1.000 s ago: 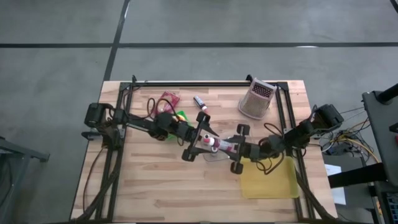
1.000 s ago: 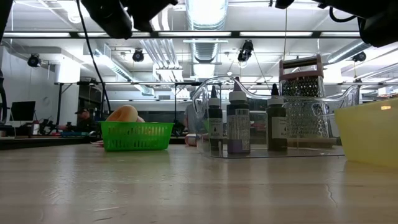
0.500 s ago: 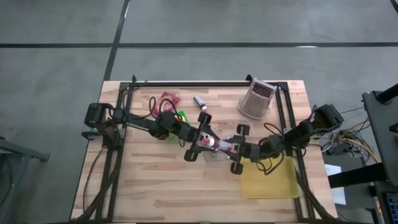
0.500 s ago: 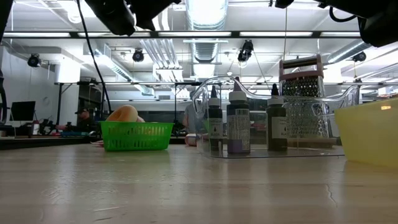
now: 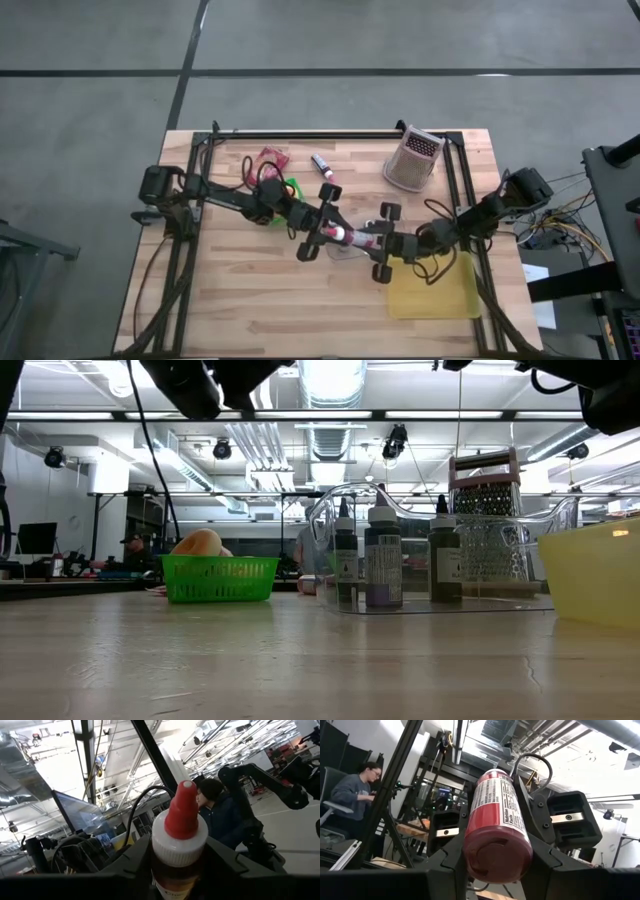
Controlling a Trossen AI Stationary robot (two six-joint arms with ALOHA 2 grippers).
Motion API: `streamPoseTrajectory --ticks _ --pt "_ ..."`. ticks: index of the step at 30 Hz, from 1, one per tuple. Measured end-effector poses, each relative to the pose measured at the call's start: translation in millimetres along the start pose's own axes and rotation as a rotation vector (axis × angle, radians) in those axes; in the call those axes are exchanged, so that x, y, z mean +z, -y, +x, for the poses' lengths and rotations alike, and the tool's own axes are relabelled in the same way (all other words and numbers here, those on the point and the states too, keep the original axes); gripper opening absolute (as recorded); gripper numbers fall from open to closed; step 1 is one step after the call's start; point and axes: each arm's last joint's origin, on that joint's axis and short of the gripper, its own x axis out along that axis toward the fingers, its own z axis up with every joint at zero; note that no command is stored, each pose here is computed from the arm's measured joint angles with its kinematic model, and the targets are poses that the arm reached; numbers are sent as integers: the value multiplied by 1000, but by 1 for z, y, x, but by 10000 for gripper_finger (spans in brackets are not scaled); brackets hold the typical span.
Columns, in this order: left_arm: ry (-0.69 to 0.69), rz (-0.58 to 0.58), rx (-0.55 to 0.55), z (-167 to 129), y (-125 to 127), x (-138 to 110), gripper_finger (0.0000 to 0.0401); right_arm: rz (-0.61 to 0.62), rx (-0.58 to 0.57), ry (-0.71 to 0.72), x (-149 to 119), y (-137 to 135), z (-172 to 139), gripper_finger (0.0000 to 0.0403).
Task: Pick & Place Food Item
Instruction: Put the red food coloring bottle into the transparent bin
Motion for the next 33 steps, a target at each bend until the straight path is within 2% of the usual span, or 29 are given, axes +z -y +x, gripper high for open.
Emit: streamPoseTrajectory --ticks 16,18,22,25,28,33 --pt "-14 -10 17 1 0 -2 133 10 0 -15 -2 -1 -4 121" --pt "-24 -14 20 1 0 -3 133 29 -10 -31 -4 0 -5 145" --pt "-66 -37 22 -1 -1 -9 132 47 -71 -111 -10 0 -9 232" --pt "-70 -49 20 -1 -1 -9 132 65 -124 -197 -16 -1 -12 278" --pt "-74 -55 17 -1 -2 -10 132 62 -123 -249 -20 -3 -13 300" --pt "-95 -67 32 -4 -7 -8 132 71 -120 -318 -27 -5 -17 303"
